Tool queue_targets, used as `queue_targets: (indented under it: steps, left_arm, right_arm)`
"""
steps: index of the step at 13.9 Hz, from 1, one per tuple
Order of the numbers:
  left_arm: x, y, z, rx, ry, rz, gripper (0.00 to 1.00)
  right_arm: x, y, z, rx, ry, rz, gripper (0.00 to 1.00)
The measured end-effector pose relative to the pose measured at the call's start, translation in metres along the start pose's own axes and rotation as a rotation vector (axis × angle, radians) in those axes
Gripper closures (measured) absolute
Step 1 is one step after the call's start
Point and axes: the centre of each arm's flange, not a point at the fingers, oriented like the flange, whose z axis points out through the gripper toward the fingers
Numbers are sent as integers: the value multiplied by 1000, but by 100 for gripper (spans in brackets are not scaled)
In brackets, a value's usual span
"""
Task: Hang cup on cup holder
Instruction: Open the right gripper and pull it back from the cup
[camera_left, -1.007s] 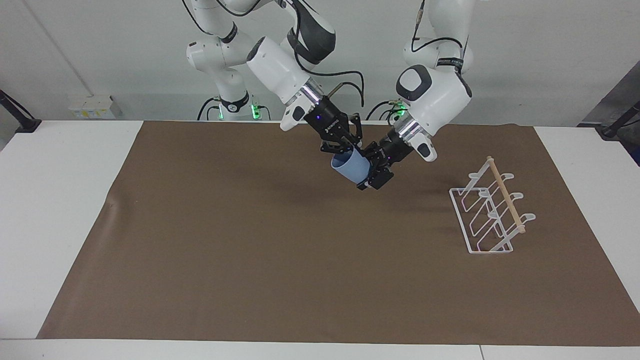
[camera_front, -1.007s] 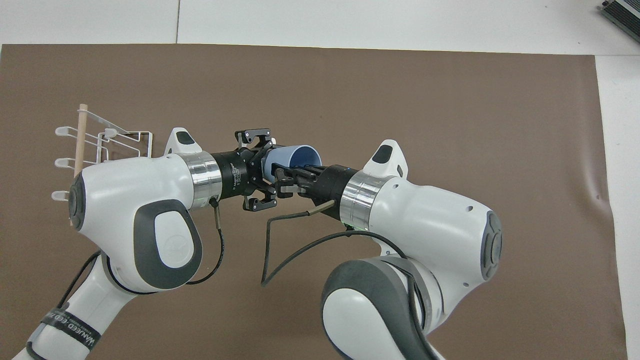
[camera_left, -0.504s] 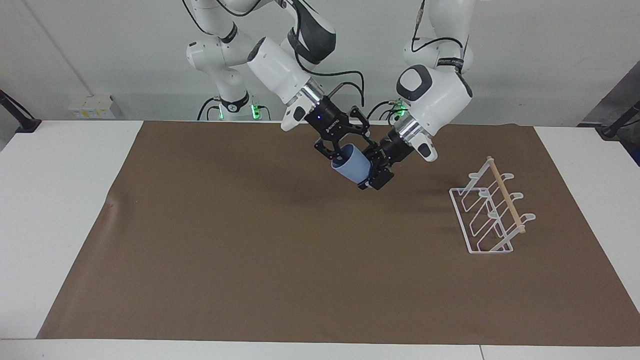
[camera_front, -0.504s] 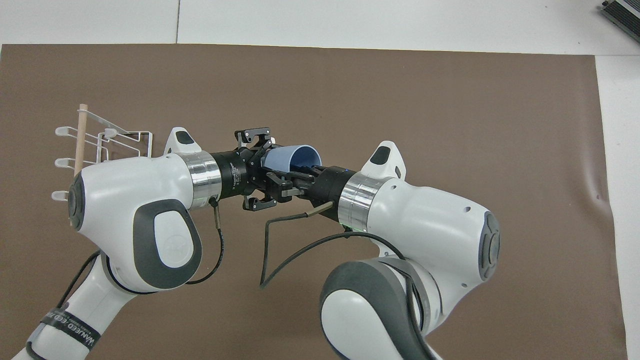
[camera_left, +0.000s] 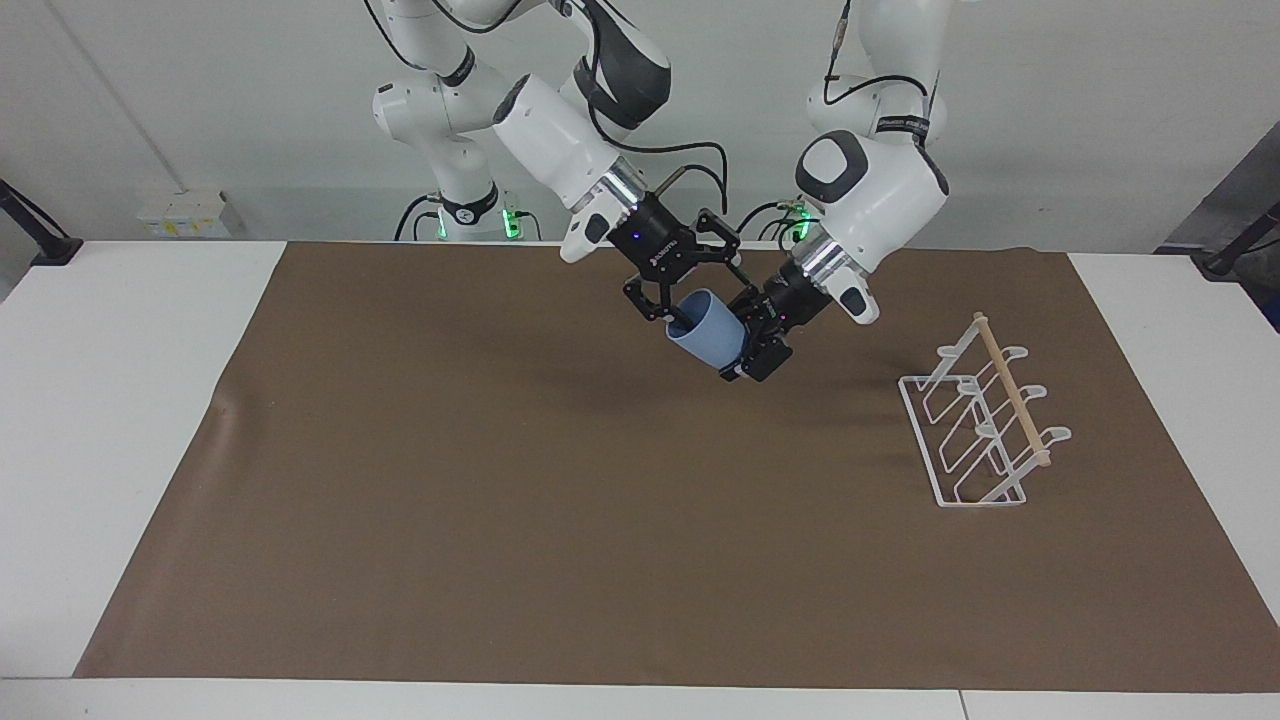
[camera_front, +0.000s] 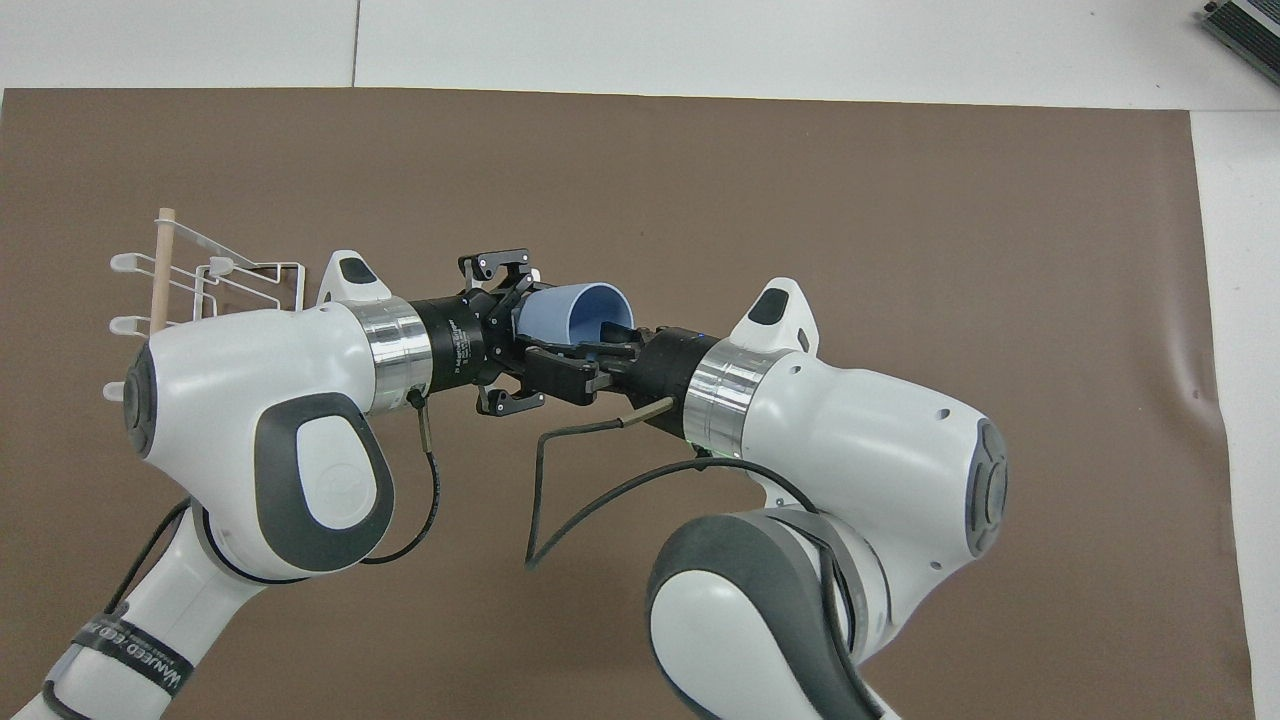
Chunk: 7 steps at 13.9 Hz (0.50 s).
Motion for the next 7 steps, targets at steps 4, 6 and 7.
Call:
queue_targets:
  steps: [4, 6, 7]
  left_arm:
    - [34, 15, -15, 10, 139, 115, 34]
    - [46, 18, -21, 56, 222, 201, 34]
    - [53, 21, -26, 85, 271, 243, 34]
  right_arm:
    - [35, 56, -30, -70, 62, -117, 0]
    - [56, 92, -49, -180, 45, -233, 0]
    - [65, 111, -60, -252, 25, -300, 0]
